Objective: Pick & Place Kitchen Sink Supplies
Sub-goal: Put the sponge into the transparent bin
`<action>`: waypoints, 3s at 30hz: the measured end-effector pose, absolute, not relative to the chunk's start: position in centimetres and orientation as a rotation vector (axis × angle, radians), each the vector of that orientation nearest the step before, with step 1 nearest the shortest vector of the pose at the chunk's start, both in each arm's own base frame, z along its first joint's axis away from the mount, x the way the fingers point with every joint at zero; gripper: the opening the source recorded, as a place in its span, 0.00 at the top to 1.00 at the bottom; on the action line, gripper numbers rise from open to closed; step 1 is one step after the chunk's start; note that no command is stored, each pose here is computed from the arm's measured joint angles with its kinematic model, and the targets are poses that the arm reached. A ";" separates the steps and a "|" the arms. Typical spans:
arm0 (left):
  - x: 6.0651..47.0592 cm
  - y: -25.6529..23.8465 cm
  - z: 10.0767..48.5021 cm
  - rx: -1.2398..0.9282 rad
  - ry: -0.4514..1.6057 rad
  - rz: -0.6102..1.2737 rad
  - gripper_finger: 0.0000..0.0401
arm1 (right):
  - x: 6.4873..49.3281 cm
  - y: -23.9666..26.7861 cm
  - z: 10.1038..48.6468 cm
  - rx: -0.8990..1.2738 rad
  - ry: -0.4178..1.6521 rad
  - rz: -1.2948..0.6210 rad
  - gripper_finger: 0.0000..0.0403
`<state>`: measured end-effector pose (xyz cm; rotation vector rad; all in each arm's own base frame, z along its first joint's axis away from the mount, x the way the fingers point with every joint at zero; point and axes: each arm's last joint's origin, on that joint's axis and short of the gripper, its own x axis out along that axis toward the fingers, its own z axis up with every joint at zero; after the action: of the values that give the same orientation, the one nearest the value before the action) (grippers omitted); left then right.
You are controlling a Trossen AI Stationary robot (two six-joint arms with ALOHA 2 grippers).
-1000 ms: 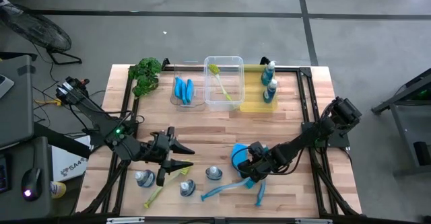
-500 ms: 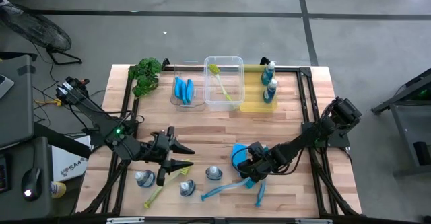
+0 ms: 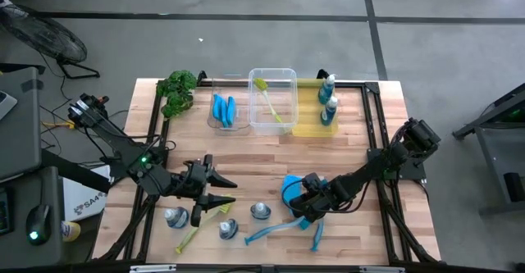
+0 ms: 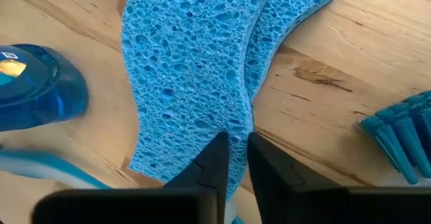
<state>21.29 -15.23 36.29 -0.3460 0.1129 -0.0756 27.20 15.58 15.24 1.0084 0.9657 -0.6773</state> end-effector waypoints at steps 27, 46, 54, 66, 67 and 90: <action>21.3 -15.2 36.3 -0.354 0.111 -0.071 0.56 | 26.4 14.9 19.4 0.985 0.854 -0.550 1.00; 23.0 -12.4 36.2 -0.452 0.035 0.218 0.56 | 23.5 11.9 26.0 0.543 0.526 -0.523 1.00; 26.5 -8.2 34.9 -0.467 0.073 0.277 0.52 | 22.3 10.8 28.1 0.363 0.442 -0.522 1.00; 29.7 -3.4 34.0 -0.614 0.071 0.171 0.24 | 21.8 7.7 30.2 0.130 0.553 -0.318 1.00; 29.8 -3.1 33.9 -0.630 0.069 0.179 0.24 | 21.9 7.3 30.2 0.113 0.569 -0.294 1.00; 29.9 -2.0 33.7 -0.747 0.095 0.153 0.29 | 26.8 4.0 35.4 -0.379 0.889 -0.118 1.00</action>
<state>29.94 -2.00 33.72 -0.7472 0.0954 0.1529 26.81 4.03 35.42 -0.3786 0.8885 -0.1178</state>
